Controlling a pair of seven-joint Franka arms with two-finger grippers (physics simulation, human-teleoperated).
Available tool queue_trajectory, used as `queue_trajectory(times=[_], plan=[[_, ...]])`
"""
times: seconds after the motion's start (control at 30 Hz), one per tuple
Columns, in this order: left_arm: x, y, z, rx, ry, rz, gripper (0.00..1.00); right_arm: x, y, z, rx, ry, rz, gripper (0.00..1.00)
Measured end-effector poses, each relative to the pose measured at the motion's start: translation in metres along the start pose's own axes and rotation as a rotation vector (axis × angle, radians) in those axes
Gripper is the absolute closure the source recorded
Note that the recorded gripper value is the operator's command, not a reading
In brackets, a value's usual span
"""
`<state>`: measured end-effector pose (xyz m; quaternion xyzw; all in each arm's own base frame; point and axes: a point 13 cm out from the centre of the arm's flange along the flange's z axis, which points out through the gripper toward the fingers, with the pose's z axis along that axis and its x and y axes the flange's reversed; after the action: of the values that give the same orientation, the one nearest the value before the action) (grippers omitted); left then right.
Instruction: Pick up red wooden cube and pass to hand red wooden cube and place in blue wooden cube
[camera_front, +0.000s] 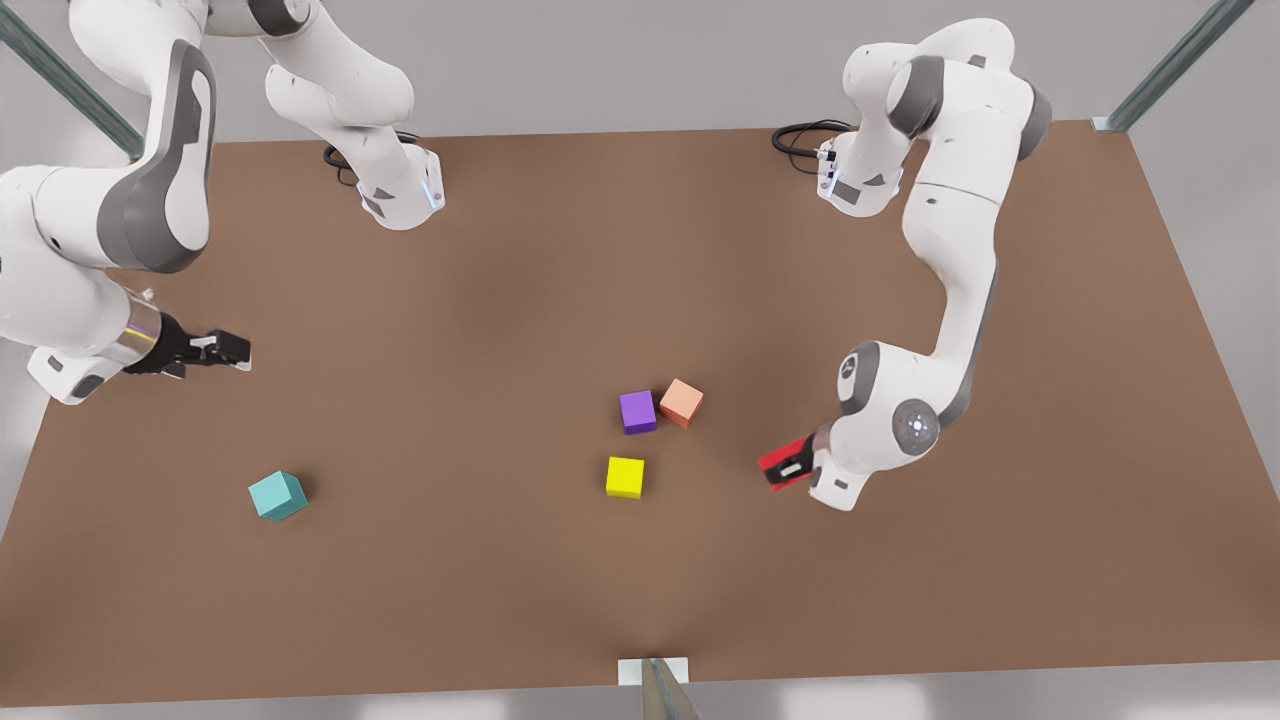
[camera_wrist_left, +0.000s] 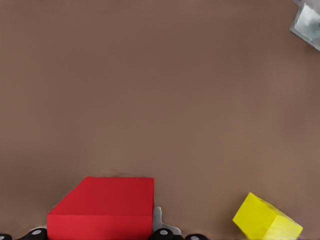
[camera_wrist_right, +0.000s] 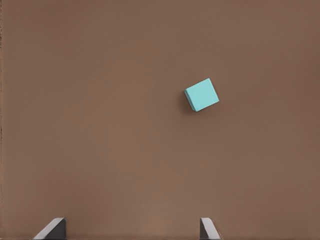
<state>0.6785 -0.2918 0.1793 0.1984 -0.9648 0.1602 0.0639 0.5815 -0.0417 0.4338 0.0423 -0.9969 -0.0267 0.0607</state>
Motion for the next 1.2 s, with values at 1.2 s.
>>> queue_trajectory(times=[1.2], plan=[[0.168,-0.260,-0.016,1.014,0.236,0.567,0.31,-0.094,0.309,0.132,-1.125,-0.762,-0.776,0.00]])
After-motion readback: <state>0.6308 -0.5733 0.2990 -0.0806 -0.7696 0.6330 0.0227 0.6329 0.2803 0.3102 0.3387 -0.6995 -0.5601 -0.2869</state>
